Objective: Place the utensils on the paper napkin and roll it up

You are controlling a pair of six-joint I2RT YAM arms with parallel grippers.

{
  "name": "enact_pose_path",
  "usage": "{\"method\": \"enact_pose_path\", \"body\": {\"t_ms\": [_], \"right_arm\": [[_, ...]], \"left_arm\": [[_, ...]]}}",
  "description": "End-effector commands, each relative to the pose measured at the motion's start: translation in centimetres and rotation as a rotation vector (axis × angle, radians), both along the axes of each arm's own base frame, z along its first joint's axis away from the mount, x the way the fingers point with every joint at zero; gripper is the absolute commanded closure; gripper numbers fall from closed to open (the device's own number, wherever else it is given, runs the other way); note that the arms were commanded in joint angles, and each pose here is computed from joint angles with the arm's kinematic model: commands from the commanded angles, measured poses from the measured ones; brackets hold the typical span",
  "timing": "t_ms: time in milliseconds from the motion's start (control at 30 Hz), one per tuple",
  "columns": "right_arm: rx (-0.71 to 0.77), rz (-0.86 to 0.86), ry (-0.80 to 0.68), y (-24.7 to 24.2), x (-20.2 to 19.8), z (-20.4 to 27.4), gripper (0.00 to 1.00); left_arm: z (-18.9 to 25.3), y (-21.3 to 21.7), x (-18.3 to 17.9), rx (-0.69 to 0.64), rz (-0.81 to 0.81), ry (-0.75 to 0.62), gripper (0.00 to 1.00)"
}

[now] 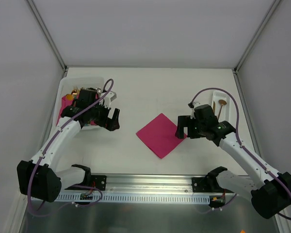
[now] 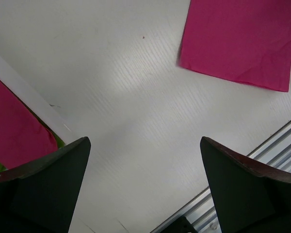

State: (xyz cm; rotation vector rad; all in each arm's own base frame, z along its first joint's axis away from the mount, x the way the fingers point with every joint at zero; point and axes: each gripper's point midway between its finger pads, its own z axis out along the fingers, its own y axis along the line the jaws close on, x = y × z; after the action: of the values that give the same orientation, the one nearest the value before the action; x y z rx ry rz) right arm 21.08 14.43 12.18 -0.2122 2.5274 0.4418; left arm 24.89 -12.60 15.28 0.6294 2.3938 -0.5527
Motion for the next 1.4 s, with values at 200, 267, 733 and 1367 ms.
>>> {"method": "enact_pose_path", "body": {"t_ms": [200,267,733,1367], "right_arm": [[0.065,-0.122,0.004,-0.5,-0.2,0.0,0.01],[0.065,-0.138,0.020,-0.8,-0.7,-0.6,0.01],[0.024,-0.233,0.093,-2.5,-2.5,-2.9,0.01],[0.035,-0.191,0.140,-0.8,-1.2,-4.0,0.11]], "left_arm": [[3.1,-6.4,4.9,-0.010,-0.205,-0.077,0.01],[1.6,-8.4,5.5,0.018,-0.239,-0.036,0.01],[-8.9,-15.6,5.0,0.165,-0.191,0.209,0.55],[-12.7,-19.4,1.5,0.216,-0.253,0.248,0.83]]}}
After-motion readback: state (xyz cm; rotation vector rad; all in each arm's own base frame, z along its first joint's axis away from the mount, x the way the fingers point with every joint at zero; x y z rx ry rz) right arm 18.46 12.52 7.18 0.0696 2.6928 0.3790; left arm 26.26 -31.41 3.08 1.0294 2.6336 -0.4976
